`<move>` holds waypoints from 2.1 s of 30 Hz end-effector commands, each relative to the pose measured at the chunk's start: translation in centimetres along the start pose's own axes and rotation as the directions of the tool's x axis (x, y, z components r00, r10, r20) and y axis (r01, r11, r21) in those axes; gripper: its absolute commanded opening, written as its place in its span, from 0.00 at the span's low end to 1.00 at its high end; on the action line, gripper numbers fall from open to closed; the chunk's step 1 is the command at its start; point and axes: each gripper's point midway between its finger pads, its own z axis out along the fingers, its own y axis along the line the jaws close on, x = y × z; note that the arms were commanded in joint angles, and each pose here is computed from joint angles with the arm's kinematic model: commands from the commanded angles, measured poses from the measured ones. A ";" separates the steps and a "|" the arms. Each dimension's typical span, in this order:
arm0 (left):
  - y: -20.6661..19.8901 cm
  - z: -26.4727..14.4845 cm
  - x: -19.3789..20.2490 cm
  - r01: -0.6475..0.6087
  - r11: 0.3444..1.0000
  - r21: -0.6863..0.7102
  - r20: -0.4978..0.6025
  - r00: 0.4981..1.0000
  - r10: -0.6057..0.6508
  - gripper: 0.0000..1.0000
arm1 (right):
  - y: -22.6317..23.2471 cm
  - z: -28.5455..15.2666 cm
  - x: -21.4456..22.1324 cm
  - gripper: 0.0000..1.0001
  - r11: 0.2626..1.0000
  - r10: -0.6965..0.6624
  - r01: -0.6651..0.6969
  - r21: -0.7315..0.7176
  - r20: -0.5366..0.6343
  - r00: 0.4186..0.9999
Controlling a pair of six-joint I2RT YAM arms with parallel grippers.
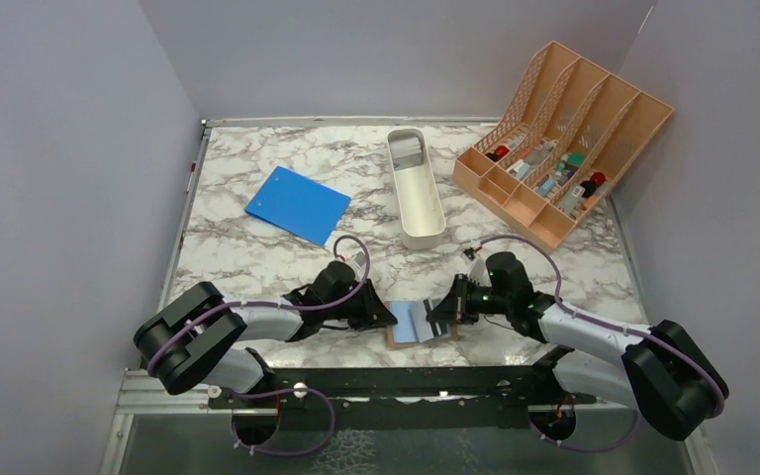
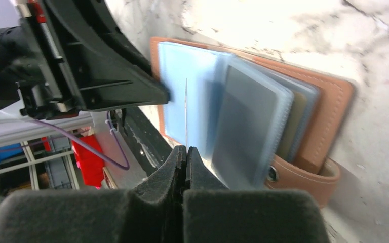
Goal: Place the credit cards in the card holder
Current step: Insert the credit card into the card holder.
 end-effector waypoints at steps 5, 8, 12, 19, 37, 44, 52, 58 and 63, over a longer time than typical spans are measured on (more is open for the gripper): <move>-0.2 0.4 0.5 -0.025 1.000 0.005 0.001 1.000 0.025 0.16 | -2.3 0.6 -0.3 0.01 0.998 0.014 -0.018 0.056 0.085 0.996; -0.1 0.4 0.6 -0.027 1.000 0.004 -0.006 1.000 0.027 0.14 | -3.1 0.6 -0.3 0.01 0.996 0.006 -0.014 0.085 0.092 0.996; 0.2 0.4 0.7 -0.032 0.999 -0.003 -0.006 0.999 0.032 0.13 | -3.8 0.6 -0.3 0.01 0.993 0.003 -0.015 0.115 0.104 0.995; 0.6 0.2 1.0 -0.042 0.999 -0.006 -0.011 0.999 0.042 0.15 | -4.1 0.4 -0.5 0.01 0.991 0.008 -0.024 0.129 0.122 0.993; 1.4 0.7 1.0 -0.056 0.998 -0.036 -0.016 0.998 0.055 0.16 | -4.8 1.3 1.4 0.01 0.994 0.033 -0.037 0.098 0.044 0.998; 1.4 0.9 1.1 -0.058 0.998 -0.039 -0.021 0.998 0.057 0.16 | -4.8 1.4 2.0 0.01 0.995 0.039 -0.039 0.091 0.001 0.999; 1.3 0.8 1.1 -0.055 0.998 -0.037 -0.019 0.998 0.055 0.16 | -5.5 1.1 3.1 0.01 0.992 0.052 -0.047 0.118 -0.039 0.998; 1.3 0.9 1.1 -0.054 0.998 -0.038 -0.018 0.998 0.053 0.16 | -5.8 0.7 3.2 0.01 0.988 0.054 -0.049 0.147 -0.035 0.998; 1.2 0.8 1.1 -0.055 0.998 -0.036 -0.018 0.998 0.054 0.16 | -5.9 0.4 2.8 0.01 0.985 0.035 -0.031 0.170 -0.021 0.999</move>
